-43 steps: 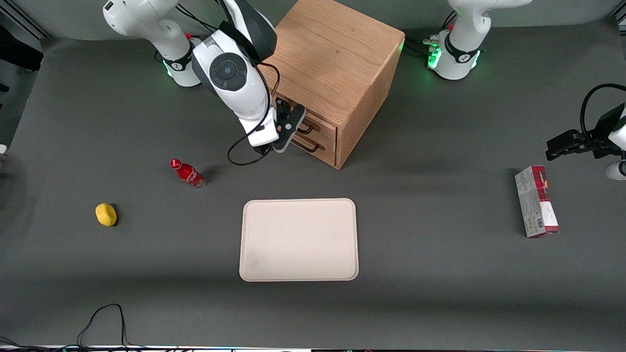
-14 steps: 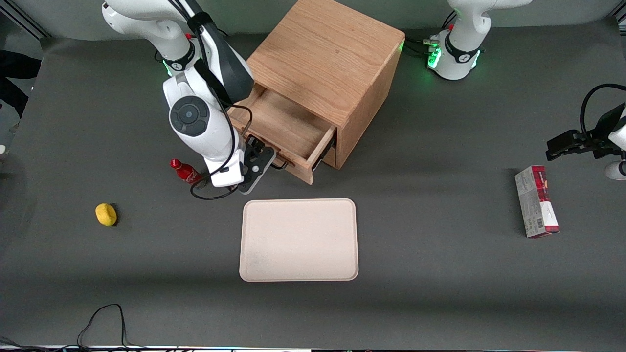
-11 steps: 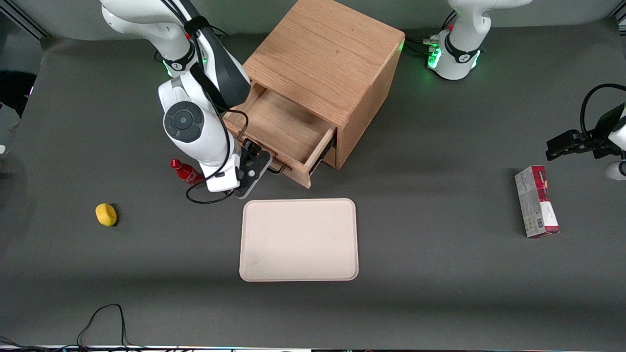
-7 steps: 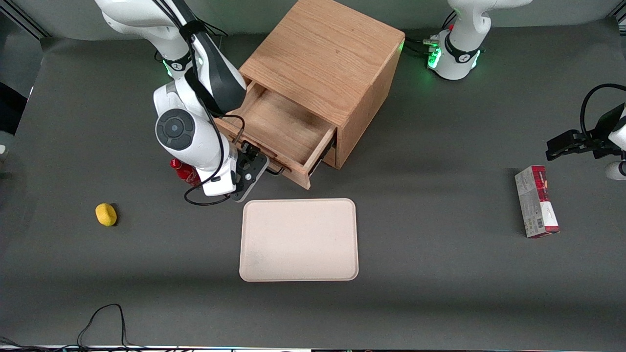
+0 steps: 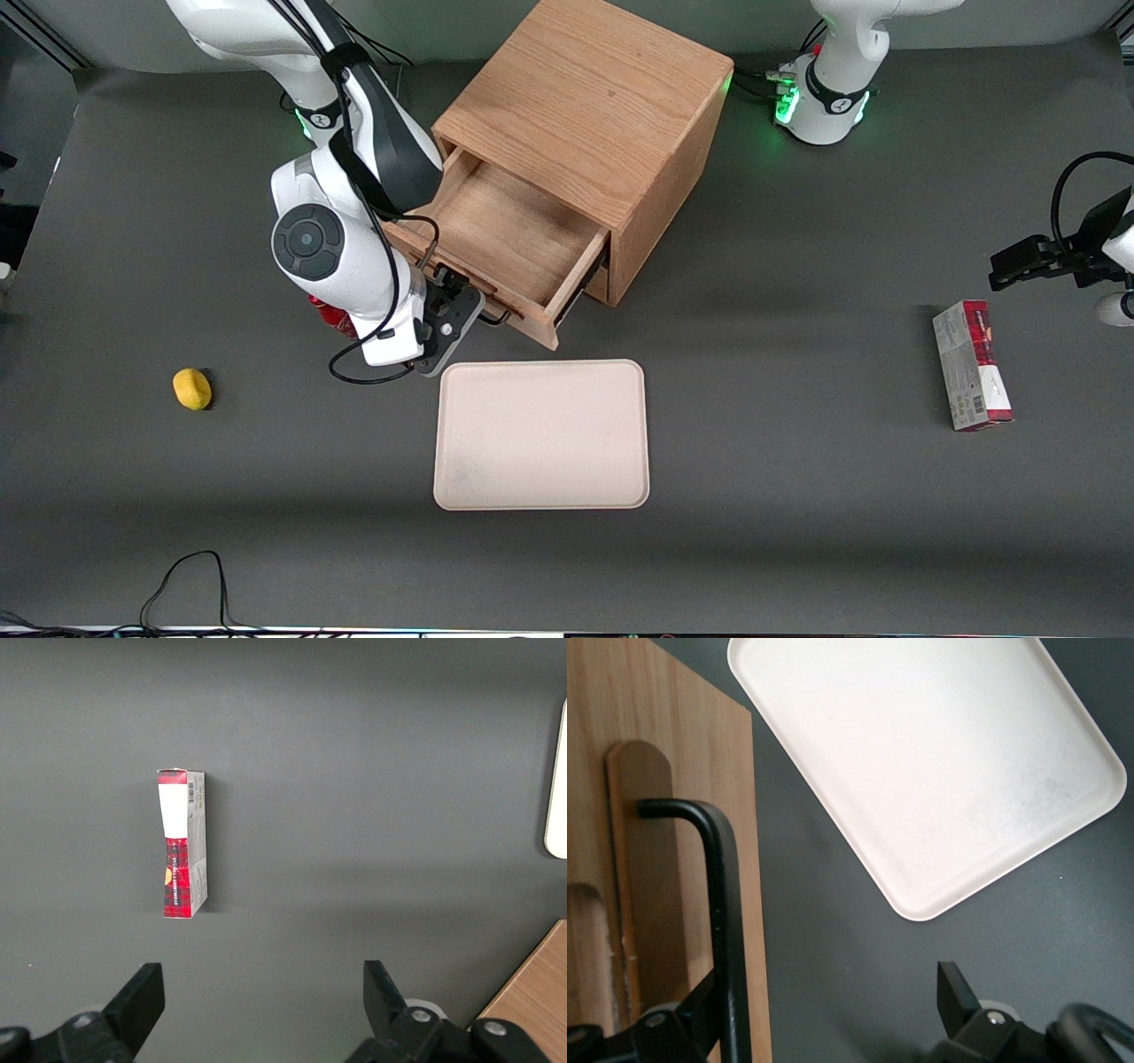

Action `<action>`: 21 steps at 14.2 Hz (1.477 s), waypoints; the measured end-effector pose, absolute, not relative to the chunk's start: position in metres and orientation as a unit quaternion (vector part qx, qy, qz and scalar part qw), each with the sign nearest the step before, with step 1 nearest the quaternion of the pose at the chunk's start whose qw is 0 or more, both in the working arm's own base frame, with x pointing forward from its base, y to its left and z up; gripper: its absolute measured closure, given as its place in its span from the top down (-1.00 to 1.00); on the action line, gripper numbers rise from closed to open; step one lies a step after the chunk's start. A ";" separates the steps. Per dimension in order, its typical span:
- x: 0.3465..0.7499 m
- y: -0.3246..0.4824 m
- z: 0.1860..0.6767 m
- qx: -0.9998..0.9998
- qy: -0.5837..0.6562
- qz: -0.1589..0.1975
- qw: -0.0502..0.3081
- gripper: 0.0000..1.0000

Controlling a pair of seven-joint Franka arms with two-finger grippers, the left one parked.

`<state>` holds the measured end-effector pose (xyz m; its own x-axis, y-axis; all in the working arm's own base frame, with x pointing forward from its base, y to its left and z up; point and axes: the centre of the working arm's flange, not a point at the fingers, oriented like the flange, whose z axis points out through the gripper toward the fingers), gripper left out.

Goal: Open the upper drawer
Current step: 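Pull the upper drawer outward from the cabinet with the right gripper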

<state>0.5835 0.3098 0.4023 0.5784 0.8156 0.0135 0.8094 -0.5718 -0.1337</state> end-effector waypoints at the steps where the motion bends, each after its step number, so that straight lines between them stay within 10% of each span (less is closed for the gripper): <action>1: 0.585 0.310 0.402 -0.886 -0.459 0.028 0.063 1.00; 21: 0.630 0.258 0.394 -0.899 -0.433 0.024 0.055 1.00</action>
<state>0.6304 0.2575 0.3941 0.6240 0.7814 0.0057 0.7762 -0.6189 -0.1201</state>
